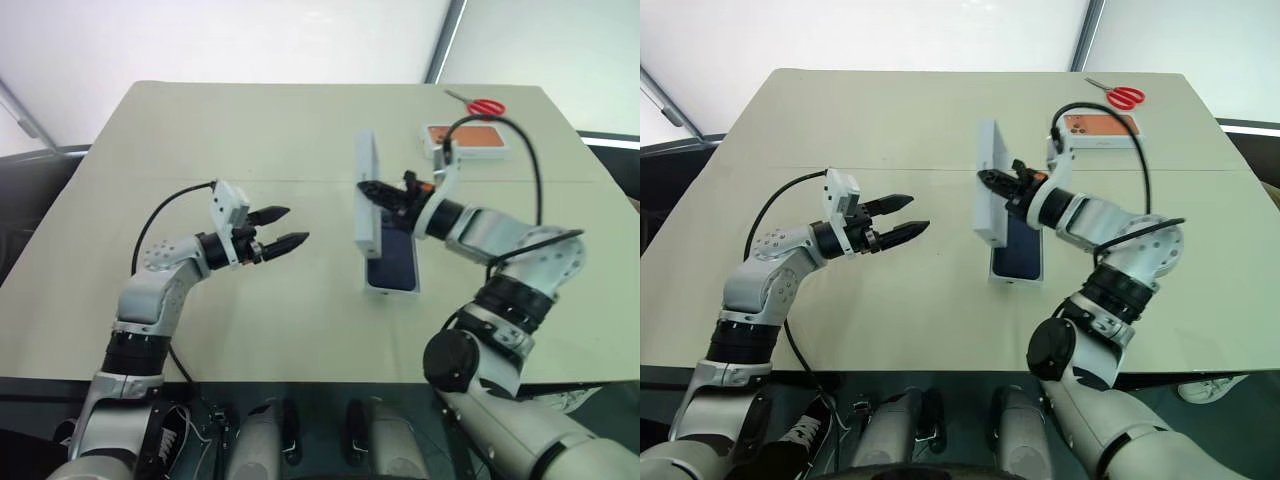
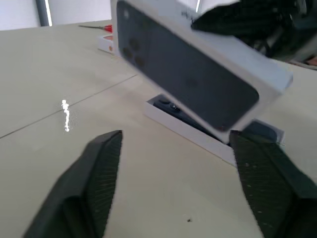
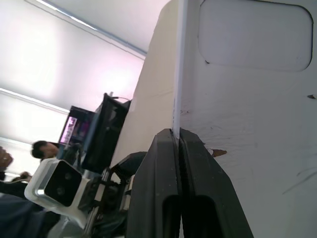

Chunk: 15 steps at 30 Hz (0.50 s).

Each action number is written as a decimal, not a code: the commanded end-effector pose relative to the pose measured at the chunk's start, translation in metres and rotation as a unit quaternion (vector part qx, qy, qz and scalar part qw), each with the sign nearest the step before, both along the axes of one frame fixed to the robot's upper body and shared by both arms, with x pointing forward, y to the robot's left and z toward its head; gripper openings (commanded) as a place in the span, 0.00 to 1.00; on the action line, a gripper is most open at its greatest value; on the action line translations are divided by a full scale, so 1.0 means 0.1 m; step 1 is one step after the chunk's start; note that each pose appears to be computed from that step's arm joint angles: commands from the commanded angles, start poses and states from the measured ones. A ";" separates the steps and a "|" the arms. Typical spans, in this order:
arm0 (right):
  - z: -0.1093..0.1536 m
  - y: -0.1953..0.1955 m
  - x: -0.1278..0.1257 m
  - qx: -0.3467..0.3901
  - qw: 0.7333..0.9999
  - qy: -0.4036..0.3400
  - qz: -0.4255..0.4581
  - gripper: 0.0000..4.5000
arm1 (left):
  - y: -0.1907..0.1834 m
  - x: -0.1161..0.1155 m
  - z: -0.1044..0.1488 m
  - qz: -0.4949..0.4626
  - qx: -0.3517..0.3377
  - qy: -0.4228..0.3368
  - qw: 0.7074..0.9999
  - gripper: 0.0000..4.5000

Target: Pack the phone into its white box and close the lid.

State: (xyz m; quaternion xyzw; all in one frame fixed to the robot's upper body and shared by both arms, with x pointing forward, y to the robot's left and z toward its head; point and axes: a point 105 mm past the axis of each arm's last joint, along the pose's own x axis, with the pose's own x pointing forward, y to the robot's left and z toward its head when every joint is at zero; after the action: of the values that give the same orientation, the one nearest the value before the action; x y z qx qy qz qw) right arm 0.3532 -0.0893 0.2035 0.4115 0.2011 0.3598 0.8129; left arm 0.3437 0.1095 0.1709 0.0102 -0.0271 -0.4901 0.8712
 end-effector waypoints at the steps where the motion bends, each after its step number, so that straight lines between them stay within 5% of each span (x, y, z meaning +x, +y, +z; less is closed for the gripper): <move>1: 0.11 0.21 -0.20 0.004 0.997 -0.045 0.056 0.00 | 0.01 0.01 0.17 0.008 -0.022 -0.018 1.000 0.35; 4: 0.15 0.32 -0.30 0.007 0.995 -0.062 0.080 0.00 | 0.00 0.03 0.17 0.013 -0.030 -0.007 0.999 0.01; 11: -0.32 0.16 -0.21 -0.017 0.999 0.036 0.032 0.00 | -0.17 0.12 -0.12 0.036 -0.017 0.020 0.999 0.00; 15: -0.36 0.15 -0.19 -0.014 0.998 0.050 0.019 0.00 | -0.34 0.07 -0.38 0.013 0.011 0.024 1.000 0.00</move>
State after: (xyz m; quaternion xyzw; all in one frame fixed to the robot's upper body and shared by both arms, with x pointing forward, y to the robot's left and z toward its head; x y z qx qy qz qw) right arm 0.3340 -0.0748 0.1690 0.4153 0.2504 0.3564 0.7986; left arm 0.3539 0.0807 0.1321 -0.0163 0.0127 -0.4677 0.8837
